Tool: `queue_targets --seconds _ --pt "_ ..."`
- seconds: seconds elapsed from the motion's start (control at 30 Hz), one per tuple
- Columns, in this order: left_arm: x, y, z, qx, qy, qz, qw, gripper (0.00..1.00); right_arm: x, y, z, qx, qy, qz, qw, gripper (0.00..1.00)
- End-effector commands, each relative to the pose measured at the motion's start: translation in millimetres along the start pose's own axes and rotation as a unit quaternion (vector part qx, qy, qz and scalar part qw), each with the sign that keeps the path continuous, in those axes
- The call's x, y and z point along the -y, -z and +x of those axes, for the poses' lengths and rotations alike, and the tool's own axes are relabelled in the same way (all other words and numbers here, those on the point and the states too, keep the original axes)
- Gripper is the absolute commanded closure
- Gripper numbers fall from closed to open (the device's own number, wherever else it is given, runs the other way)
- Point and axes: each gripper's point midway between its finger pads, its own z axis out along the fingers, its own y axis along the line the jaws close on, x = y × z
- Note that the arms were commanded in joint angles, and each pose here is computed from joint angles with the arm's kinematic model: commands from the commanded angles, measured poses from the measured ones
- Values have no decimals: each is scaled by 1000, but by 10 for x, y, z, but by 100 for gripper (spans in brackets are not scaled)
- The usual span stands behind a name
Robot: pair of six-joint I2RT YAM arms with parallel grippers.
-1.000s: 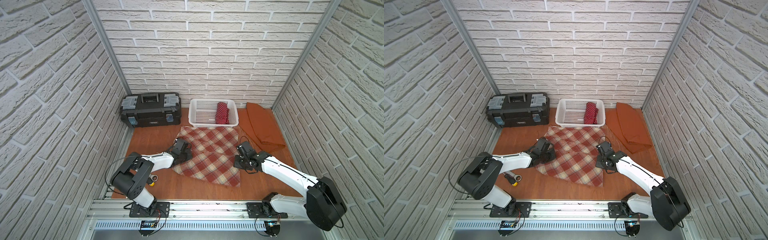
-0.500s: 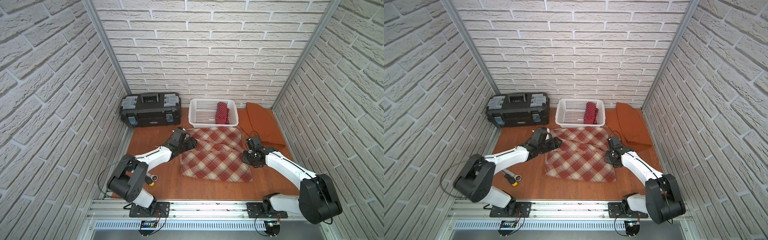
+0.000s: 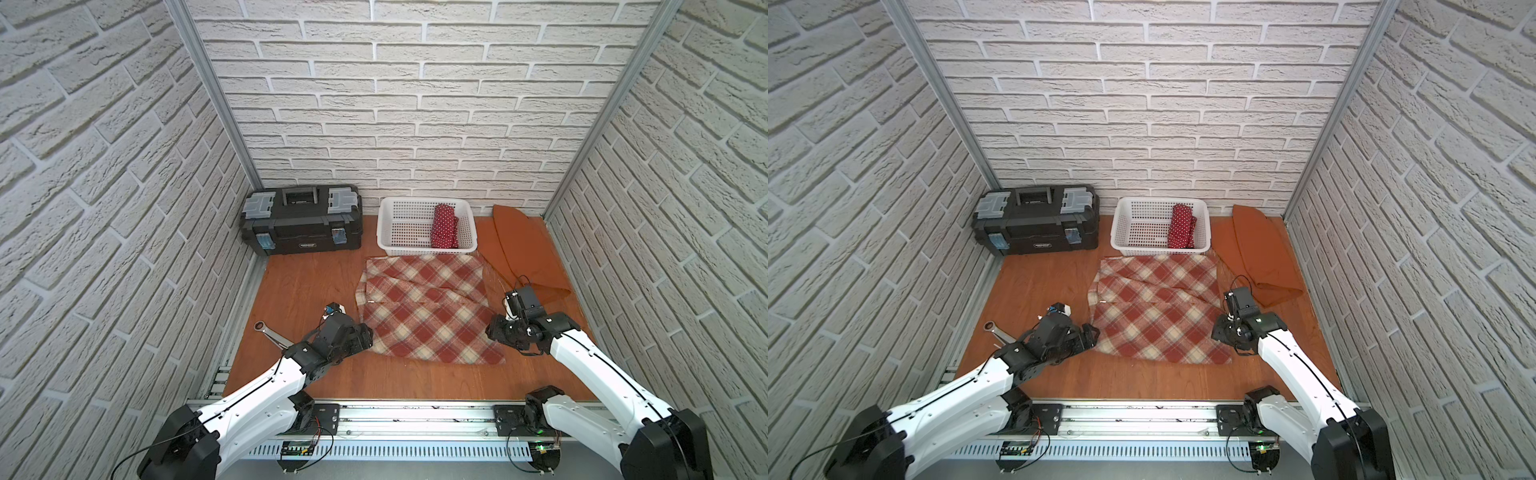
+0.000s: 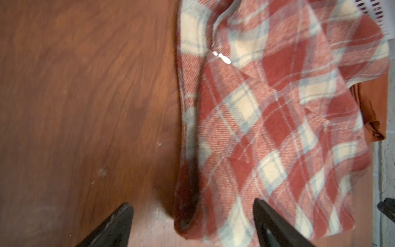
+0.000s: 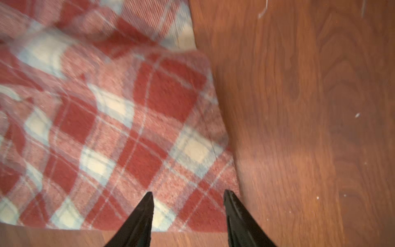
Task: Roll up the skirts
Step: Flatten out the skirt at the center of the board.
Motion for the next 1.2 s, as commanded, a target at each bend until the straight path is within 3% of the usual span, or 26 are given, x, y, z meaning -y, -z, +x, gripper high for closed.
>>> queue_targets --seconds 0.0,0.1,0.27,0.4,0.67,0.9,1.0,1.17 --pt "291 -59 -169 40 -3 46 998 10 65 -84 319 -47 -30 -7 998 43" --pt "377 -171 -125 29 -14 52 998 19 86 -179 483 -67 -46 -15 997 42" --pt "429 -237 -1 7 -17 61 998 56 122 -191 664 -93 -52 -5 994 43" --pt "355 -161 44 9 -16 60 998 100 223 -103 788 -97 -50 18 994 44" --pt "344 -20 4 22 -29 66 997 100 165 -93 703 -98 -23 31 994 49" --pt "278 311 -160 34 -6 66 997 100 273 129 546 -47 -3 71 996 37" --pt "242 424 -234 38 6 81 996 100 171 -65 688 -90 -18 45 995 35" --pt "280 319 -41 -16 34 107 994 100 -64 -234 914 -127 -6 18 992 36"
